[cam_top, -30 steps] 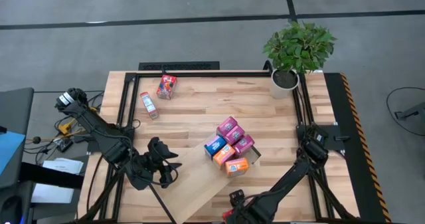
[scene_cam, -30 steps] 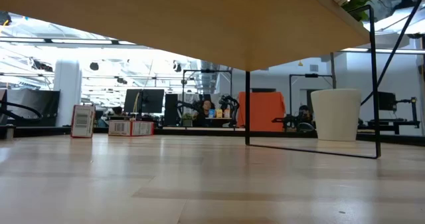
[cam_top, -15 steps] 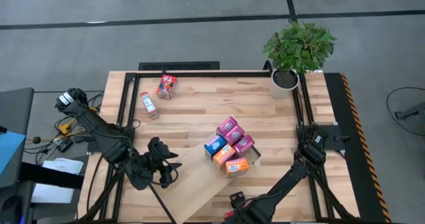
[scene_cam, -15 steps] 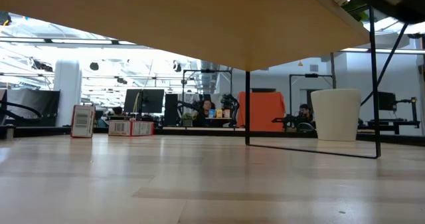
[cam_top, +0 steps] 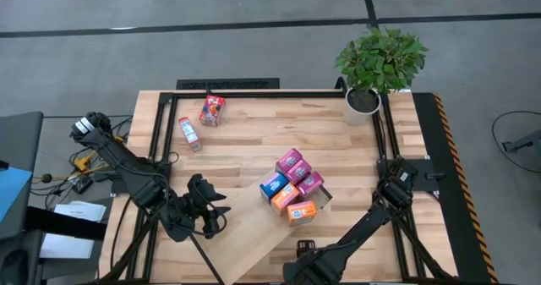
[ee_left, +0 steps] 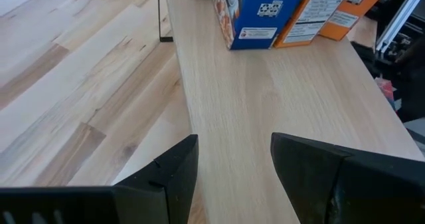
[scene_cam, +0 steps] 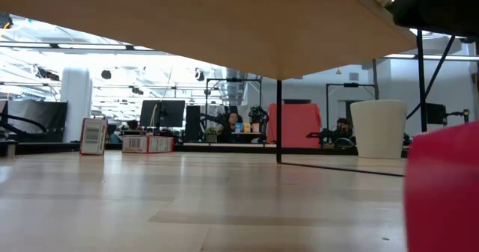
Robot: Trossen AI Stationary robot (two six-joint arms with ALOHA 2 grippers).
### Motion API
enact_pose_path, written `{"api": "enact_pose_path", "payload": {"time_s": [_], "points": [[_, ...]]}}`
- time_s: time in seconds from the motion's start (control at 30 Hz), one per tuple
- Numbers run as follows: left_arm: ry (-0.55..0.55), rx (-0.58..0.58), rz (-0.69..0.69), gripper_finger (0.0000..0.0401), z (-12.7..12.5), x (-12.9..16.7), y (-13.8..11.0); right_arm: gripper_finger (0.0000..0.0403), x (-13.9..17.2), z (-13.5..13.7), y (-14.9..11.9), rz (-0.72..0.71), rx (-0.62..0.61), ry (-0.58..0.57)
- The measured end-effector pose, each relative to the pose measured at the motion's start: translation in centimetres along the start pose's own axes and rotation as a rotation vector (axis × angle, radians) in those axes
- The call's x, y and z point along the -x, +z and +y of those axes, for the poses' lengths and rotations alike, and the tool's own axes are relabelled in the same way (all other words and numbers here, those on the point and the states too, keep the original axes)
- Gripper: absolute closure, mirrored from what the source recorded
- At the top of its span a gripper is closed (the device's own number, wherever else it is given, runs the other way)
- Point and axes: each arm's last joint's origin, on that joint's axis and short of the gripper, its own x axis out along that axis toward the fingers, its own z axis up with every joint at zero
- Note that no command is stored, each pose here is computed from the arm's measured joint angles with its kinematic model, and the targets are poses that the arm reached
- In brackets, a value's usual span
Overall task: Stack cereal on shelf
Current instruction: Put the bottom red cereal box onto the shelf
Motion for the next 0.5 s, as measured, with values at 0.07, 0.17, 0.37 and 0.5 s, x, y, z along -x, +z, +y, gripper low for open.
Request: {"api": "enact_pose_path", "payload": {"time_s": [0.07,0.17,0.37,0.5], "points": [[0.0,0.0,0.0,0.0223,0.0,0.0,0.0,0.006,0.1,-0.1,0.0,-0.004,-0.02,-0.028],[0.001,0.0,0.0,0.0223,0.0,0.0,0.0,0.0103,0.3,0.0,0.1,-0.028,-0.048,-0.046],[0.001,0.0,-0.001,0.0223,0.0,0.0,0.0,0.0176,0.9,0.5,0.2,-0.053,-0.095,-0.038],[0.001,0.0,-0.001,0.0223,0.0,0.0,0.0,0.0225,1.0,1.1,-0.2,-0.072,-0.132,-0.044]]}}
